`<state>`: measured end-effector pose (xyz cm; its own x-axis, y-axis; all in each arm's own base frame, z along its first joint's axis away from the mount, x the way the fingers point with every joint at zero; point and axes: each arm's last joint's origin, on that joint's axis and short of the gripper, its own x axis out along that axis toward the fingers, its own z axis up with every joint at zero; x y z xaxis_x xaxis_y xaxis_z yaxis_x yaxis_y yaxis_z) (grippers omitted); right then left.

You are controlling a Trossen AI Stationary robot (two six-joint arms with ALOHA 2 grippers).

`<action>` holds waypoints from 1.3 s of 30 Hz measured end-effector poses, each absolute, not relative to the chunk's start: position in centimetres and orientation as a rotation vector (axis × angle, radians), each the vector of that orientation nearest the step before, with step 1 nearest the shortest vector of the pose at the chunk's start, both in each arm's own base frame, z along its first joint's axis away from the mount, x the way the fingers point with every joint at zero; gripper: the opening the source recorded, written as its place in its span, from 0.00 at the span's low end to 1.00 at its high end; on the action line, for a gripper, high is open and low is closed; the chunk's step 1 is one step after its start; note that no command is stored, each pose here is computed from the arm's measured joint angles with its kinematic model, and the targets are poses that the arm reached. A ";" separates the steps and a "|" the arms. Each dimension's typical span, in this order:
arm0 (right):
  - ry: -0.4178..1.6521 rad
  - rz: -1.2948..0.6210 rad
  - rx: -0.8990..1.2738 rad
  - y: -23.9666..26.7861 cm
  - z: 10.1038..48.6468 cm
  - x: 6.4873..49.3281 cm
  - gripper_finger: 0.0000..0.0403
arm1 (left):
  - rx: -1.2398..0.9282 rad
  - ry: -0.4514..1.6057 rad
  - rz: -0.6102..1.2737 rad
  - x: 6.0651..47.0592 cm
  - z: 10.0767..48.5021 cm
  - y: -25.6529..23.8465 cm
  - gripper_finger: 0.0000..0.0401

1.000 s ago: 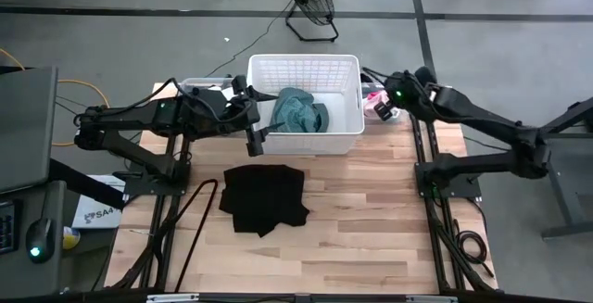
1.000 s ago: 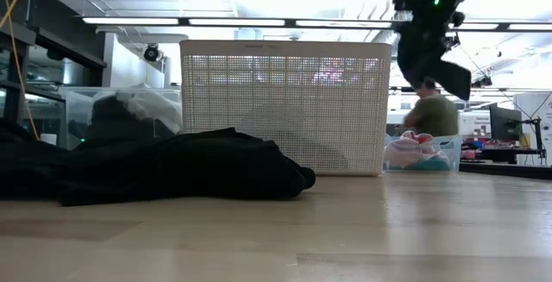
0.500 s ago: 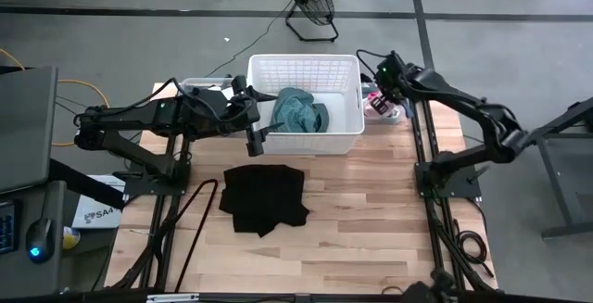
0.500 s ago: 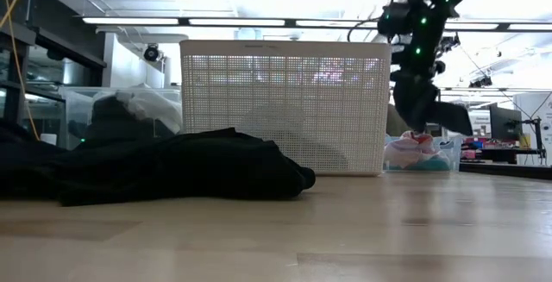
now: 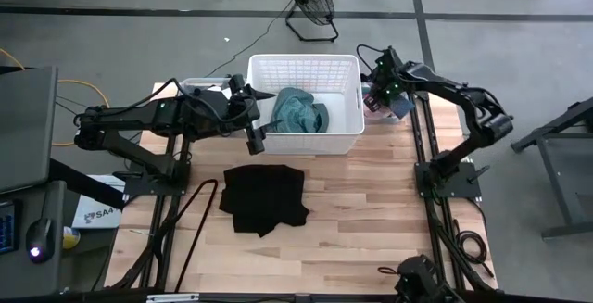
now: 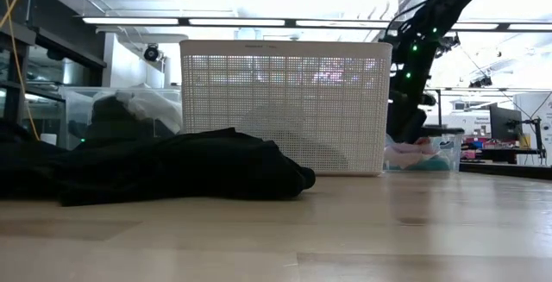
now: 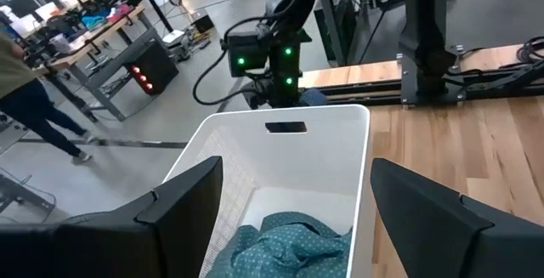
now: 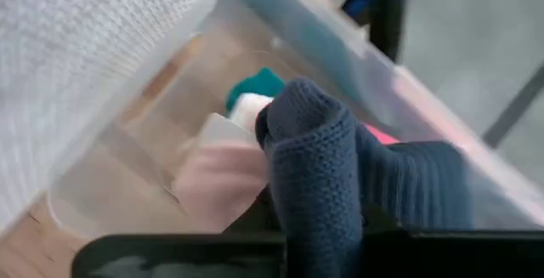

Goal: Pick & Place Cloths
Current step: Put the blue sock into the right transparent bin

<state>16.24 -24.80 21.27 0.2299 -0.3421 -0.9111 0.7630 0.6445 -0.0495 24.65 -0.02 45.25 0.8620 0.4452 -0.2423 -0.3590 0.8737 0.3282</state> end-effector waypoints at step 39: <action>0.920 -0.966 0.867 -25.8 19.1 17.2 0.43 | 0.286 0.342 0.452 24.6 45.1 0.1 0.73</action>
<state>17.19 -25.82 19.15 0.2829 -0.2856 -0.9156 0.9284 0.3215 0.1866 24.57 0.05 45.05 0.8446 0.4694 -0.2573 -0.3747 0.8617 0.3421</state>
